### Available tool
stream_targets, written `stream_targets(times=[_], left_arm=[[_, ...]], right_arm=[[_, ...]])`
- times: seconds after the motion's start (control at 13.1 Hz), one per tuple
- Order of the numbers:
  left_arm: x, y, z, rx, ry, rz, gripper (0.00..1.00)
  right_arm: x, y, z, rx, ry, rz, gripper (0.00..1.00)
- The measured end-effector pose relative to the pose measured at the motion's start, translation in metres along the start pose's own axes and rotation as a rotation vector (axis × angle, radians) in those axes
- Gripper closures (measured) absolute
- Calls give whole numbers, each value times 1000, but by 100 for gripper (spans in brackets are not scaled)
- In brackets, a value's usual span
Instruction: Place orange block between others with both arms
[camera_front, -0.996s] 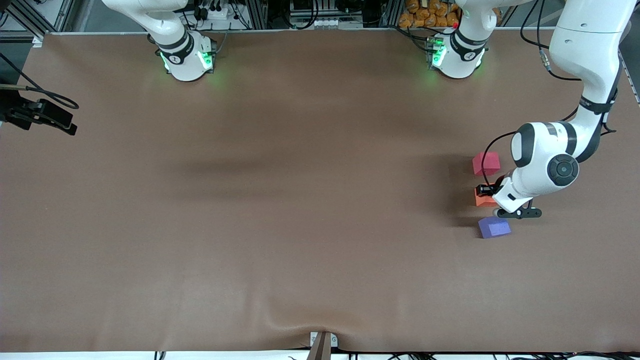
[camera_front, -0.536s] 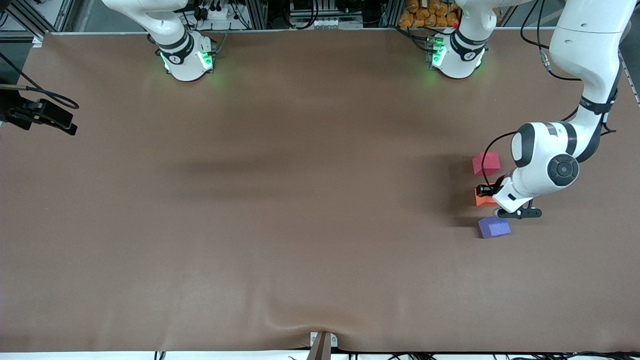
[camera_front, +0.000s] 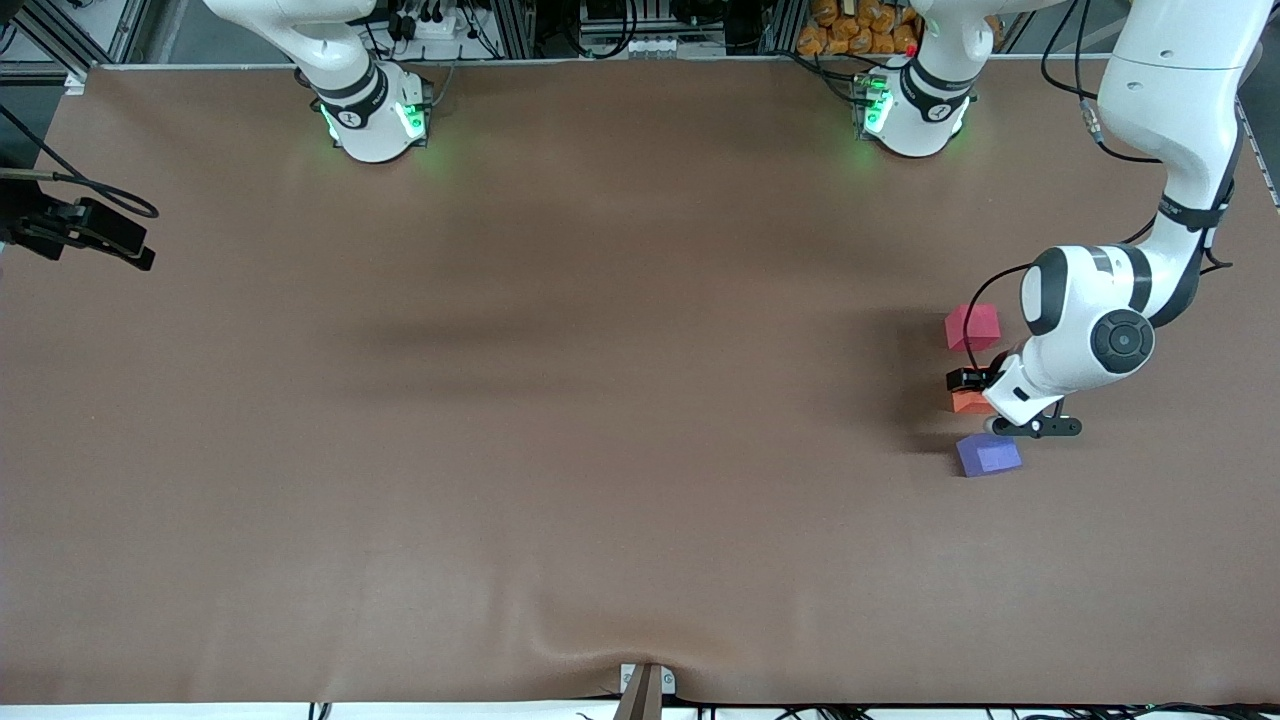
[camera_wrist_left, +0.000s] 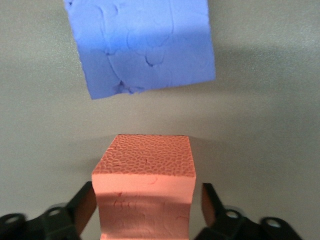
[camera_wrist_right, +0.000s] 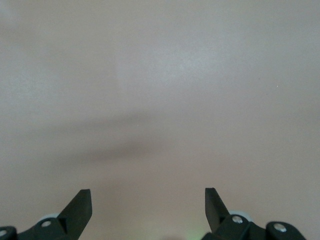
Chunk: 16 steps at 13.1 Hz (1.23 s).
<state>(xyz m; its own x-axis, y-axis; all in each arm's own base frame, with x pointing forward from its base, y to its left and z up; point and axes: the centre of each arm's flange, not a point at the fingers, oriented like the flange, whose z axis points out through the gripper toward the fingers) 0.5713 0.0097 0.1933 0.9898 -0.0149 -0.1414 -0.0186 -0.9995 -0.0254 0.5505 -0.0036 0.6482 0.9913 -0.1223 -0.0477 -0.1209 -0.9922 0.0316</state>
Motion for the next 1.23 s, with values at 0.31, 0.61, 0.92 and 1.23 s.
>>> stream_targets(times=[0.31, 0.61, 0.92, 1.23], left_arm=[[10, -1, -17, 2, 38, -1, 0], [19, -5, -92, 16, 90, -8, 0], [14, 5, -205, 30, 118, 0, 0], [-6, 4, -329, 0, 82, -25, 0]], right_arm=[[0, 0, 0, 0, 0, 0, 0], [0, 0, 0, 0, 0, -1, 0], [0, 0, 1, 0, -2, -1, 0], [0, -2, 1, -1, -3, -3, 0]])
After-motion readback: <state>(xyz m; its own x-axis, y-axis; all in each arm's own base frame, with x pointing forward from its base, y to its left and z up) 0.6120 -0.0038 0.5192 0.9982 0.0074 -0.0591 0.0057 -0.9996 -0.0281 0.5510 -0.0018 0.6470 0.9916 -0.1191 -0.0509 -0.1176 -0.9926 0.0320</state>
